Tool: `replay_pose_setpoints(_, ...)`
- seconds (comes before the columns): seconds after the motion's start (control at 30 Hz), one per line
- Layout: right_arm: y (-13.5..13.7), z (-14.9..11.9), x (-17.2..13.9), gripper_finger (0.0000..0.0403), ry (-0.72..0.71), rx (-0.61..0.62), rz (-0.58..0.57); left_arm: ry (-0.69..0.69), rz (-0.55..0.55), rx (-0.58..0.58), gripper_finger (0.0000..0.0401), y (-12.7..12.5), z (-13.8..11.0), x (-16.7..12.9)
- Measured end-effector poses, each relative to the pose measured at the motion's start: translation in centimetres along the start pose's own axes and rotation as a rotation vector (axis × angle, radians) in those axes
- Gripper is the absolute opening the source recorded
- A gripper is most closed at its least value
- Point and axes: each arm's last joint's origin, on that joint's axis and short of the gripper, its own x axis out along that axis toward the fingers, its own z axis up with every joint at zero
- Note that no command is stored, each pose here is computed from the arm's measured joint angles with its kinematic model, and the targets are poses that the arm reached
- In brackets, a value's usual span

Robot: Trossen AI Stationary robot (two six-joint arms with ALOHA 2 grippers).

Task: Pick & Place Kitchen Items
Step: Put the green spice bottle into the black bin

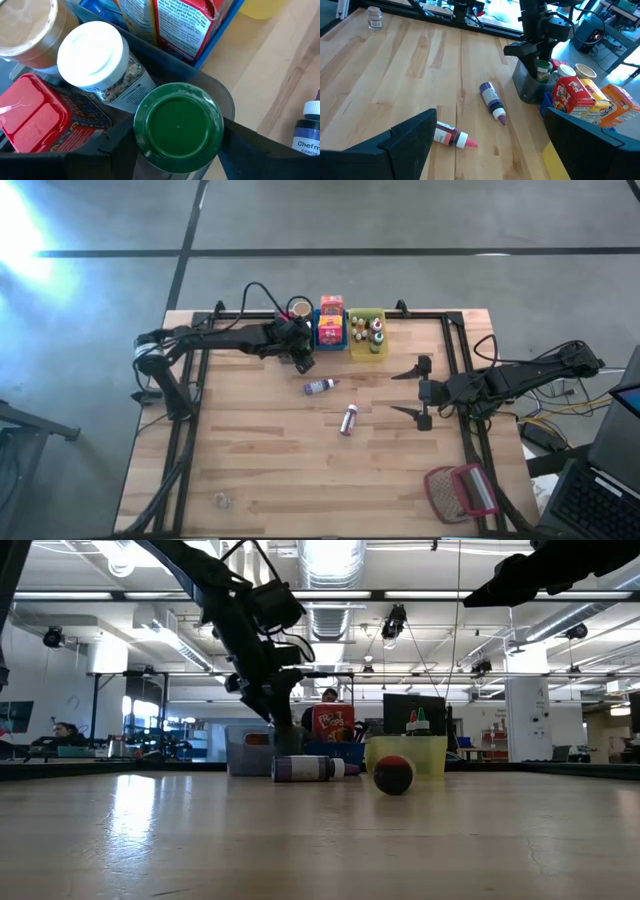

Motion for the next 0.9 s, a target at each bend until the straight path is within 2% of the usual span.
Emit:
replay_pose_setpoints(0.23, 0.00, -0.01, 0.00, 0.0363, 0.000, 0.000, 0.000, -0.004, 0.000, 0.052, 0.0241, -0.02, 0.04, -0.02)
replay_pose_setpoints(0.57, 0.00, 0.00, 0.00, 0.0364, 0.000, 0.000, 0.000, -0.004, 0.000, 0.054, 0.0248, -0.03, 0.04, -0.05)
replay_pose_setpoints(0.73, 0.00, 0.00, 0.00, 0.0364, 0.000, 0.000, 0.000, -0.003, -0.015, 0.082, 0.0271, -0.06, 0.05, -0.07)
replay_pose_setpoints(0.9, 0.00, 0.00, 0.00, 0.0364, 0.000, 0.000, 0.000, -0.002, -0.019, 0.045, 0.0300, 0.01, 0.05, -0.05)
